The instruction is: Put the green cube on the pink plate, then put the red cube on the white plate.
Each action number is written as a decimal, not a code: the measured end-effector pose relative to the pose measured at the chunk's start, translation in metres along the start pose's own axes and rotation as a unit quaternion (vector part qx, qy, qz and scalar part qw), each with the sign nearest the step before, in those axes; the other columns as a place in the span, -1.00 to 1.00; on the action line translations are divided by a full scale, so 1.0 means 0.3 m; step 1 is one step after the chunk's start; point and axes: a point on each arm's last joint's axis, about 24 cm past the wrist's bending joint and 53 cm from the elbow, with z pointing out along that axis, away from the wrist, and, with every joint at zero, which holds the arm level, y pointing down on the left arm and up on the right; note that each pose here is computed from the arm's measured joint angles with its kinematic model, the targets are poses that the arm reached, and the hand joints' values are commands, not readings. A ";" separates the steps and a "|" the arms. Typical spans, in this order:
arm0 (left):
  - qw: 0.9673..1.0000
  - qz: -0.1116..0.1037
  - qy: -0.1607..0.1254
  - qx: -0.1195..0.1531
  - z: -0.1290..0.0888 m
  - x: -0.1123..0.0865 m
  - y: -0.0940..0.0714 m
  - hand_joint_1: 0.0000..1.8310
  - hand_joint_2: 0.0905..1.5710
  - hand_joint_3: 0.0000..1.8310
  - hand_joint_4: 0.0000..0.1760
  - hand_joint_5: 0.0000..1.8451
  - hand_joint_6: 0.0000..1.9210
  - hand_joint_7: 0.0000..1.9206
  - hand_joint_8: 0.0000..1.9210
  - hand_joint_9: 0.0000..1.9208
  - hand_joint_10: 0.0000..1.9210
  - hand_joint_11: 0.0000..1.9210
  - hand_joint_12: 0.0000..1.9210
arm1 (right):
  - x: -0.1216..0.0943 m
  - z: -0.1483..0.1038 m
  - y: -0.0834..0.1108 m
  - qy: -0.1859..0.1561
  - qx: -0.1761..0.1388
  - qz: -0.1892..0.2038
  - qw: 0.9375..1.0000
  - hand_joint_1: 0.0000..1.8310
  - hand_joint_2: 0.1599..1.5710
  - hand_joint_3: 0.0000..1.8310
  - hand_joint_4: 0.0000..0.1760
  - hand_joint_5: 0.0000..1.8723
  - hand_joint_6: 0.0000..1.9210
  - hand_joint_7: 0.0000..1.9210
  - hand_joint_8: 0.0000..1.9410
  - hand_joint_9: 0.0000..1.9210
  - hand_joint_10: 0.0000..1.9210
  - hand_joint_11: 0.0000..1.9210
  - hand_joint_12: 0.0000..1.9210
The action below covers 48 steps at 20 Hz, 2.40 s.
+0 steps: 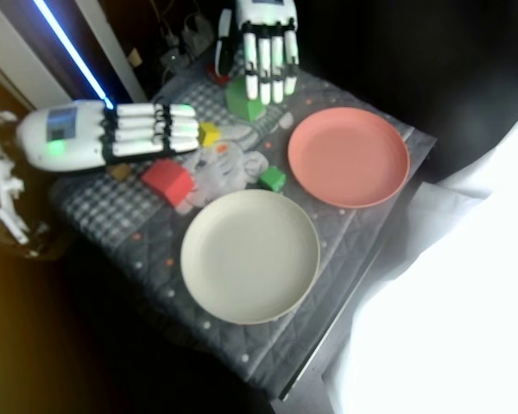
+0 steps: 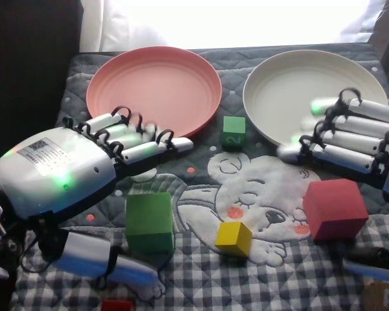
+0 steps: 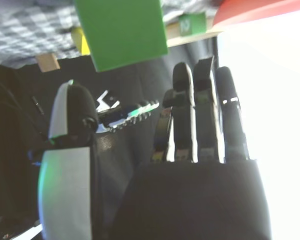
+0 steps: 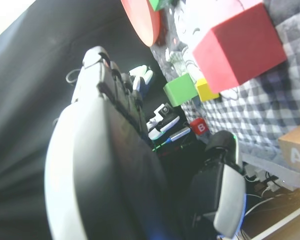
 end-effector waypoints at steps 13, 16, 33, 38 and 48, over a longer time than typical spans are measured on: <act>0.999 0.002 0.023 -0.025 0.031 0.047 0.064 -0.45 0.21 -0.99 -0.52 -0.77 -1.00 -0.76 -0.98 -0.70 -0.94 -1.00 0.17 | 0.007 0.003 -0.003 0.002 0.000 0.002 1.000 -0.07 -0.13 -0.66 -1.00 -0.92 -0.08 -0.72 -0.30 -0.84 0.00 -1.00 0.55; 0.999 0.002 0.032 -0.038 0.039 0.065 0.095 -0.49 0.23 -1.00 -0.92 -0.70 -0.98 -0.69 -0.98 -0.64 -0.92 -1.00 0.31 | 0.007 0.003 -0.003 0.002 0.000 0.002 1.000 -0.08 -0.11 -0.66 -1.00 -0.92 -0.08 -0.72 -0.31 -0.84 0.00 -1.00 0.55; 0.992 0.014 -0.075 0.101 0.070 -0.192 -0.145 0.23 0.63 -1.00 -1.00 -0.36 0.47 -0.25 0.60 -0.34 0.24 -0.48 0.71 | 0.011 0.006 -0.006 0.002 0.001 0.005 1.000 -0.12 0.07 -0.85 -1.00 -0.80 -0.26 -0.58 -0.68 -0.76 -0.23 -1.00 0.50; 0.982 0.006 -0.142 0.127 0.110 -0.377 -0.196 0.29 0.54 -1.00 -1.00 -0.25 0.34 -0.10 0.38 -0.21 0.19 -0.40 0.75 | 0.029 0.016 -0.006 0.003 -0.003 0.012 1.000 -0.18 -0.05 -0.64 -1.00 -0.90 -0.15 -0.69 -0.41 -0.93 0.05 -1.00 0.57; 0.987 -0.022 -0.153 0.051 0.331 -0.494 -0.084 0.30 0.57 -1.00 -1.00 -0.28 0.38 -0.17 0.48 -0.27 0.37 -0.41 0.74 | 0.025 0.023 -0.010 -0.001 -0.004 0.011 1.000 -0.22 -0.33 -0.08 -1.00 -1.00 0.05 -0.90 -0.05 -1.00 0.20 -1.00 0.70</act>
